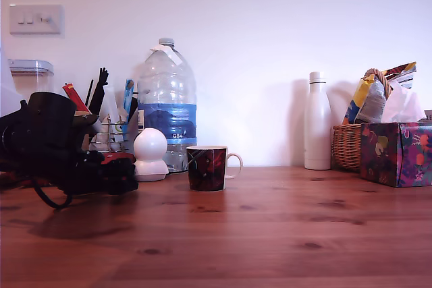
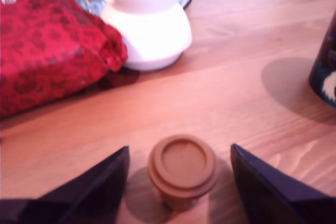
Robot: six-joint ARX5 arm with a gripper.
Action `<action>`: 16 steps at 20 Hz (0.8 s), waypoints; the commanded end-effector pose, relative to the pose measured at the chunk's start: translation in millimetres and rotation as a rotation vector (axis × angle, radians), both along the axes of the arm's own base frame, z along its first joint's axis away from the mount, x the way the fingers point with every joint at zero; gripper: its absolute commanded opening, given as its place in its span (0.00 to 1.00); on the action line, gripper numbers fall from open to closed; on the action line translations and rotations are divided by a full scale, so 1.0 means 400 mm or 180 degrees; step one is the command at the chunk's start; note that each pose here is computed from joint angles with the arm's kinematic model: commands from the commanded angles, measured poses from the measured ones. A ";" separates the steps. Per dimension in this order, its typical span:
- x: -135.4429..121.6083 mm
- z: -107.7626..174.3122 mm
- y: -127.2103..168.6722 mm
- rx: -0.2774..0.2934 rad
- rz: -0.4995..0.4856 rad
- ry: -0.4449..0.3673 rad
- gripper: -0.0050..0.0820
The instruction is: Pick up the coffee capsules from the table one by one and drop them inside the nearest coffee cup
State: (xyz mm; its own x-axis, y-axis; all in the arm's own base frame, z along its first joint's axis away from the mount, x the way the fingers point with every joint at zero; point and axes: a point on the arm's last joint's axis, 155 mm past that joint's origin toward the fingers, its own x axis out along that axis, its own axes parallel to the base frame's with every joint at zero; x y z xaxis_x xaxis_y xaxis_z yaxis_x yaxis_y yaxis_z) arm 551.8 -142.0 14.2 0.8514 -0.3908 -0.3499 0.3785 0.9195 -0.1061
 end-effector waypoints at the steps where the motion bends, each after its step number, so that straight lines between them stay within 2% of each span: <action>1: -0.002 -0.024 0.003 -0.0008 -0.0004 0.0061 0.44; 3: -0.006 -0.023 -0.005 -0.0025 -0.0058 0.0062 0.19; 4: -0.005 -0.022 -0.005 -0.0025 -0.0058 0.0060 0.14; 13: -0.009 -0.022 -0.013 -0.0012 -0.0134 0.0048 0.14; 16: -0.020 -0.008 -0.038 0.0052 -0.0366 -0.0035 0.14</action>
